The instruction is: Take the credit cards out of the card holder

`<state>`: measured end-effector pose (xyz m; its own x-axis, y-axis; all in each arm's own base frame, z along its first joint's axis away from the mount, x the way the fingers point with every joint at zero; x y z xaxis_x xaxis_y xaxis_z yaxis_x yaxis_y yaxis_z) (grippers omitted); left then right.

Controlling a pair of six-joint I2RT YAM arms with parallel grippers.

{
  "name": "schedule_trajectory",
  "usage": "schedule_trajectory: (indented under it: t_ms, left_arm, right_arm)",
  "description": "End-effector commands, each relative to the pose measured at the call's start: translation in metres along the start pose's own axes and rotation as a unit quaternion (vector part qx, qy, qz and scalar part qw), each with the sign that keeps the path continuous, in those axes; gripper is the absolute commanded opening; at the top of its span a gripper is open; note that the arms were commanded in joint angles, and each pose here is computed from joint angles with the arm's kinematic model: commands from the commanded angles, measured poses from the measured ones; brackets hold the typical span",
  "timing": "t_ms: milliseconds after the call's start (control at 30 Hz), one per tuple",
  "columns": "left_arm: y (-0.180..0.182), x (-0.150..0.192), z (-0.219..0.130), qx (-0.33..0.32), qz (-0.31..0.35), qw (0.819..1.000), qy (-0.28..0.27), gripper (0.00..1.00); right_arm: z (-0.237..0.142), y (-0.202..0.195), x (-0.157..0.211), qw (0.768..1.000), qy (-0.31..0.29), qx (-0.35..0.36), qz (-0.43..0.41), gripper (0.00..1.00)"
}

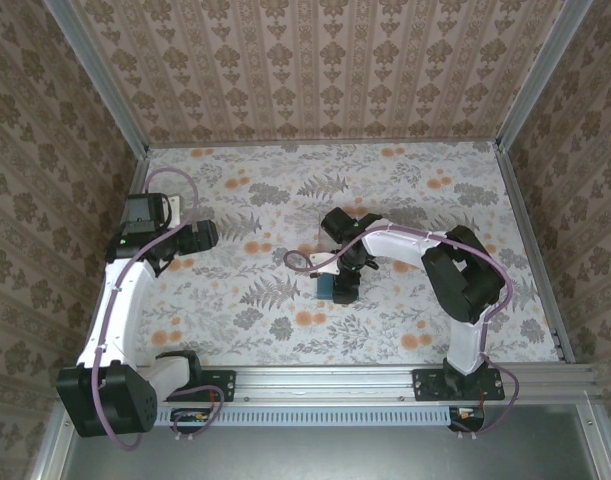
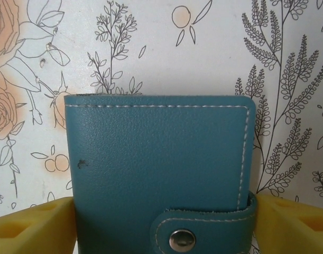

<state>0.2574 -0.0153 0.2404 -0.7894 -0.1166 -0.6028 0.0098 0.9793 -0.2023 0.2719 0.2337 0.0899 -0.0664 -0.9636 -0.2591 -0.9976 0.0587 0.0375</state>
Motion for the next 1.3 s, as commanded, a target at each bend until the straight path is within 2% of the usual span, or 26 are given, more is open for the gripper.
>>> schedule_trajectory:
  t_ms: [0, 167, 300, 400, 467, 600, 700, 833, 933, 1033, 1267]
  left_arm:
    - [0.003, 0.003, 0.002, -0.005, 0.008, 1.000, 0.001, 1.00]
    - [0.003, 0.002, 0.001, -0.006, 0.007, 1.000, -0.002, 1.00]
    - [0.002, 0.002, 0.001, -0.003, 0.007, 1.000, -0.002, 1.00]
    - [0.002, 0.003, 0.000, -0.002, 0.006, 1.000, -0.003, 1.00]
    - [0.002, 0.003, 0.000, -0.003, 0.006, 1.000, -0.003, 1.00]
    - [0.001, 0.003, 0.001, -0.010, 0.002, 1.000, 0.007, 0.99]
    - [-0.006, 0.004, 0.004, -0.017, 0.006, 1.000, 0.024, 0.98]
    - [-0.026, 0.008, 0.011, -0.022, 0.034, 0.998, 0.054, 0.98]
    - [-0.047, 0.012, 0.016, -0.006, 0.045, 0.997, 0.063, 0.98]
    - [-0.068, 0.020, 0.022, 0.038, 0.029, 0.996, 0.078, 0.97]
    - [-0.100, 0.041, 0.031, 0.126, -0.012, 0.987, 0.094, 0.94]
  right_arm:
    - [0.000, 0.007, 0.000, 1.000, 0.003, 0.006, -0.003, 0.78]
    - [-0.003, 0.018, 0.002, 1.000, -0.004, 0.014, 0.017, 0.69]
    - [-0.008, 0.021, -0.002, 0.998, -0.010, 0.033, 0.058, 0.65]
    - [-0.016, 0.022, -0.010, 0.991, -0.028, 0.047, 0.124, 0.62]
    - [-0.023, 0.020, -0.014, 0.978, -0.036, 0.059, 0.197, 0.61]
    - [-0.031, 0.017, -0.011, 0.928, -0.028, 0.086, 0.362, 0.52]
    - [-0.034, 0.023, -0.006, 0.880, -0.025, 0.090, 0.466, 0.47]
    - [-0.038, 0.031, 0.002, 0.799, -0.029, 0.104, 0.592, 0.43]
    - [-0.039, 0.037, 0.005, 0.730, -0.047, 0.106, 0.673, 0.44]
    - [-0.038, 0.044, -0.008, 0.710, -0.063, 0.109, 0.693, 0.47]
    - [-0.024, 0.045, -0.030, 0.700, -0.053, 0.150, 0.696, 0.52]
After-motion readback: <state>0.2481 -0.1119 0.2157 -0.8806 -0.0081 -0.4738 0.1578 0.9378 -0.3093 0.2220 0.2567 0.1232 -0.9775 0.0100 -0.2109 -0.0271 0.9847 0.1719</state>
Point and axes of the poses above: each hand's point on the last joint's axis, 136 mm out from that joint toward the fingers, its own z axis out along the fingers, its own y axis along the line the jaws close on, x = y × z, the point moved 7 cm from there along -z, back along the fingers, and after that the axes turned 1 degree about z, right-handed, at the moved point
